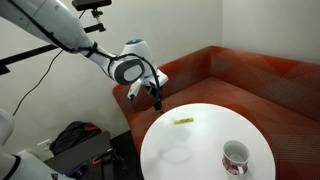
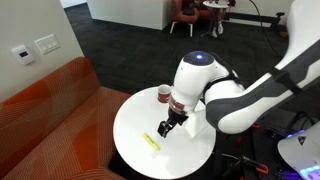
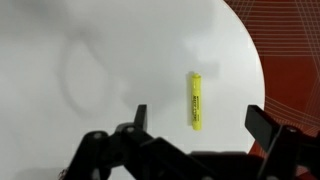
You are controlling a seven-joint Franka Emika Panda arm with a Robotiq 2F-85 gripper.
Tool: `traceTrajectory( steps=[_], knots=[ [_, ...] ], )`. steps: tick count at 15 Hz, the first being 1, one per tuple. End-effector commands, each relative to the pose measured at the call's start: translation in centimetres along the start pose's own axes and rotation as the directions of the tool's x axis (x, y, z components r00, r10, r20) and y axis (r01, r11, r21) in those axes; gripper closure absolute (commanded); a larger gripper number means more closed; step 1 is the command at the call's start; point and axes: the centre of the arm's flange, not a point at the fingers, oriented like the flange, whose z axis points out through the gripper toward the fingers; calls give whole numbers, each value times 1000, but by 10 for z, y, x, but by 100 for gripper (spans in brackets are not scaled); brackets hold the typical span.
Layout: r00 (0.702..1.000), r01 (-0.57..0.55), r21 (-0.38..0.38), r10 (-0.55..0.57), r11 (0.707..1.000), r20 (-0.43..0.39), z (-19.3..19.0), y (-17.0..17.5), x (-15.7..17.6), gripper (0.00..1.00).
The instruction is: Pick up the pen from the table and put it in the mug cup.
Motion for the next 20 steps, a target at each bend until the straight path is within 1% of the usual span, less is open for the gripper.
traceTrajectory(
  steps=[1,9,12,14,16,20],
  knots=[
    [1000,-2,-5,2,1000,7,7,-1,2,0],
    [1000,-1,-7,1,1000,4,7,-1,3,0],
    [999,50,-13,-50,999,6,29,-7,11,0],
    [995,100,-20,-100,995,26,45,-11,12,0],
    [991,133,-33,-132,991,25,62,-15,13,0],
    [988,154,-18,-155,988,-11,91,-22,23,0]
  ],
)
